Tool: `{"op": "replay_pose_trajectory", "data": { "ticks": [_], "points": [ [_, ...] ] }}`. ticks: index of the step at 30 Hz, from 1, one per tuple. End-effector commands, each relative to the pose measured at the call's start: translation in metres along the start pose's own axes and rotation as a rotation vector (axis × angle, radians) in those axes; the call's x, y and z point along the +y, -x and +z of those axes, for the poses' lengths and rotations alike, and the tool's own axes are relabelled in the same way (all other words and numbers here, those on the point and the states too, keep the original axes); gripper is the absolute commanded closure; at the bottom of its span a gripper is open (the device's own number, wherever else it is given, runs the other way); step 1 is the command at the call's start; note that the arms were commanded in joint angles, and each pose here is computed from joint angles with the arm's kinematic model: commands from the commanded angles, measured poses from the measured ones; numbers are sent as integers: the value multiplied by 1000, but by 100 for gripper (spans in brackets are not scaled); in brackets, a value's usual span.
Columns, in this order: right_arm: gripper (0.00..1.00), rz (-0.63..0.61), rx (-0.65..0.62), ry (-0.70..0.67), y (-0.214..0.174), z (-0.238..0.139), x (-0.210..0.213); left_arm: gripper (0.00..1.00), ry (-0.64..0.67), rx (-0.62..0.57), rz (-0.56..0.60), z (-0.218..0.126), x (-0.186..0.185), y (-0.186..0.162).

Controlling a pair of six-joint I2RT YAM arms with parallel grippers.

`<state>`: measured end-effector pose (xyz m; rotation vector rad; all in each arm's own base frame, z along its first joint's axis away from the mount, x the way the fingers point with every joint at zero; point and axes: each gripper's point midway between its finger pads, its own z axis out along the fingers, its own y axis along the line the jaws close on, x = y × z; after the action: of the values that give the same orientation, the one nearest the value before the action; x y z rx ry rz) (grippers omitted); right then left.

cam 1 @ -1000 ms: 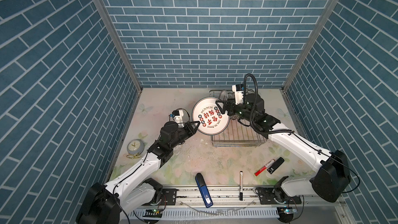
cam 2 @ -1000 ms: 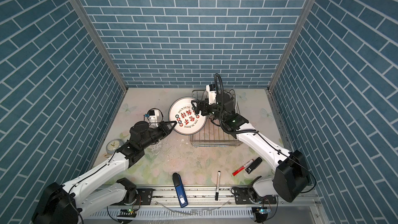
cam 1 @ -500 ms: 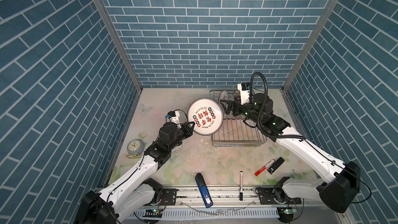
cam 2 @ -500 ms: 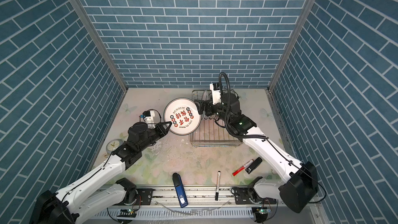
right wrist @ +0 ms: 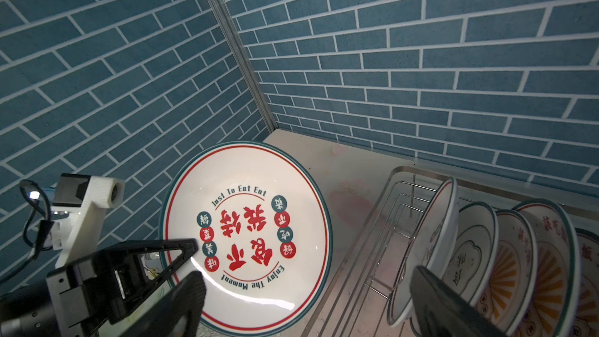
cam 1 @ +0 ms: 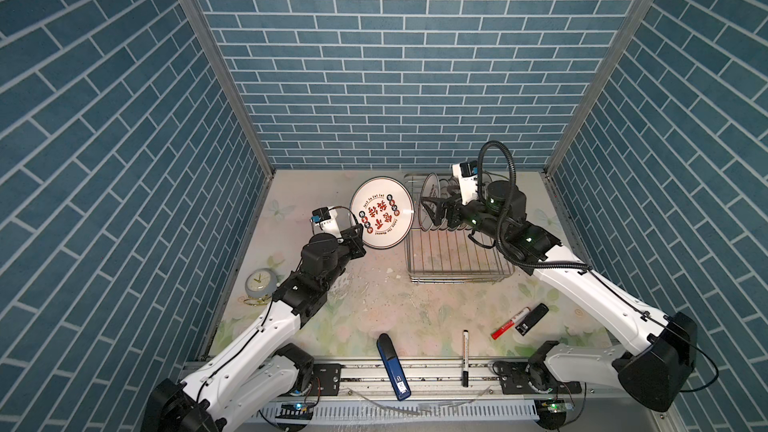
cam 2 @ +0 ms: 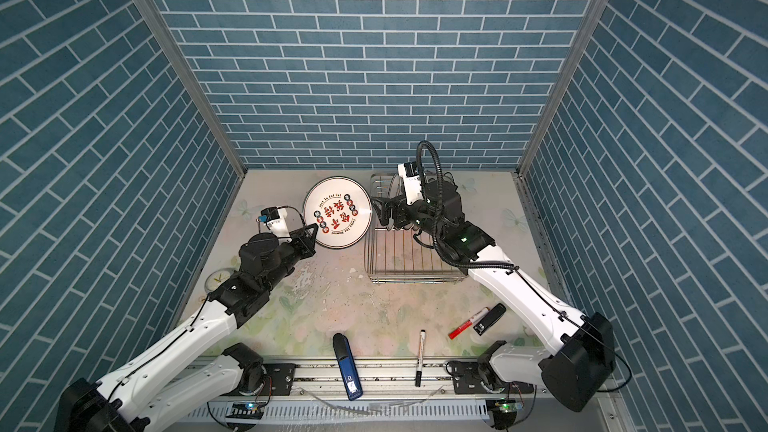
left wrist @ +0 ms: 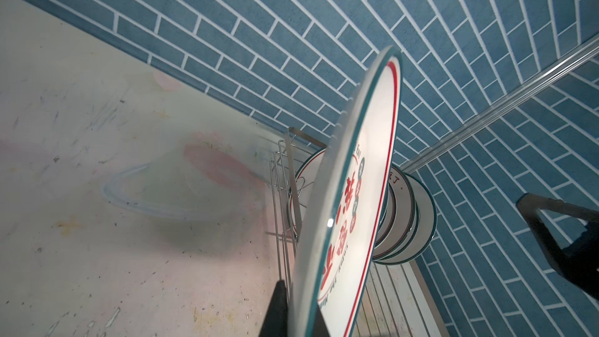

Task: Unload the plates from the dish rack
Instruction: 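Grasp the plate rim with the left gripper while the right gripper holds it, then open the right gripper and draw it back while the left holds the plate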

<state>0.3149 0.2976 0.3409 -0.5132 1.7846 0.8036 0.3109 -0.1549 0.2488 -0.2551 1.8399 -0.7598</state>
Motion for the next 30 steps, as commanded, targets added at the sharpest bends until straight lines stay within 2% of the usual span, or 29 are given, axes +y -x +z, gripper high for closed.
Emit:
{"op": "replay_pose_trajectory", "data": {
  "ticks": [1, 8, 14, 17, 23, 30],
  "points": [
    [1, -59, -72, 27, 18, 6, 11, 100, -92, -151, 61, -8, -29, 41],
    [1, -76, -133, 80, 14, 14, 28, 100, -84, -201, 127, -17, -29, 50],
    [1, -110, -137, 277, 3, 12, 68, 100, -84, -198, 188, -16, -29, 48],
    [1, -118, -127, 349, -4, 10, 79, 100, -136, -201, 254, -18, -41, 49],
    [2, -127, -91, 371, -14, 20, 80, 100, -107, -214, 318, -18, -37, 51],
    [3, -146, -80, 394, -20, 27, 82, 100, -122, -213, 323, -19, -42, 52]
  ]
}}
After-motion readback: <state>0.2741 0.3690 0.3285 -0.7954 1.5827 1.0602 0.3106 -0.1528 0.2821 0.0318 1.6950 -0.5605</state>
